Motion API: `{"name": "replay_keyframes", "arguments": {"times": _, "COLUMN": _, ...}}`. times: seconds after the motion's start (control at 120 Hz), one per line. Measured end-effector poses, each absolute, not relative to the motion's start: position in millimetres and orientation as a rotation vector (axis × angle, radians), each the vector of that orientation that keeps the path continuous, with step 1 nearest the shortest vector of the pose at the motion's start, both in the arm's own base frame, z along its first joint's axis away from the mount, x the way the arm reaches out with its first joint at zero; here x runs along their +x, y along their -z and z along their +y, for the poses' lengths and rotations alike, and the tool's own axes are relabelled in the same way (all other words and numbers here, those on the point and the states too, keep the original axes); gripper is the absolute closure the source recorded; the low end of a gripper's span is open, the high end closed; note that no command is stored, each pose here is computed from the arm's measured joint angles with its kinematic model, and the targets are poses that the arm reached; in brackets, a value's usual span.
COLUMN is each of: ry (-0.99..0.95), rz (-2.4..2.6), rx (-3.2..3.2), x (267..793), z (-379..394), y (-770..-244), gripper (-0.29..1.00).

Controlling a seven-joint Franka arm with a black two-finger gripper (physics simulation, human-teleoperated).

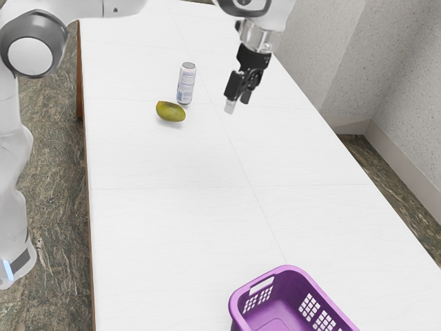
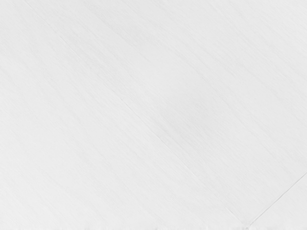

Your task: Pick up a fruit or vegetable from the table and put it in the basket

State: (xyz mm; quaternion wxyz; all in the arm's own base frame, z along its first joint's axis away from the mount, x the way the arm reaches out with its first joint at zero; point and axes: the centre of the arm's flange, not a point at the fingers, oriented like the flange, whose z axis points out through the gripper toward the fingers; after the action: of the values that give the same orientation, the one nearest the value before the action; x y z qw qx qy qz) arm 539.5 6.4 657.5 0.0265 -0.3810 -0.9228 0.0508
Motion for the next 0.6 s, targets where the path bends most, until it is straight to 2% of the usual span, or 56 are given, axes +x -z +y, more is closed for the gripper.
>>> {"name": "replay_keyframes", "arguments": {"times": 0.225, "ry": -0.167, "rz": -2.824, "rx": -1.348, "x": 509.5, "z": -39.2, "y": -693.7, "gripper": 0.00}}
{"name": "replay_keyframes", "arguments": {"times": 0.283, "ry": -0.191, "rz": -2.821, "rx": -1.320, "x": 503.4, "z": -26.5, "y": -695.6, "gripper": 0.00}}
{"name": "replay_keyframes", "arguments": {"times": 0.383, "ry": -0.278, "rz": -2.844, "rx": -1.060, "x": 495.5, "z": 70.5, "y": -673.3, "gripper": 0.00}}
{"name": "replay_keyframes", "arguments": {"times": 0.442, "ry": -0.366, "rz": -2.832, "rx": -0.983, "x": 464.2, "z": 113.2, "y": -646.2, "gripper": 0.00}}
{"name": "replay_keyframes", "arguments": {"times": 0.533, "ry": -0.365, "rz": -2.788, "rx": -1.029, "x": 438.8, "z": 109.9, "y": -609.3, "gripper": 0.00}}
{"name": "replay_keyframes", "arguments": {"times": 0.6, "ry": -0.315, "rz": -2.772, "rx": -1.069, "x": 443.8, "z": 106.0, "y": -594.4, "gripper": 0.00}}
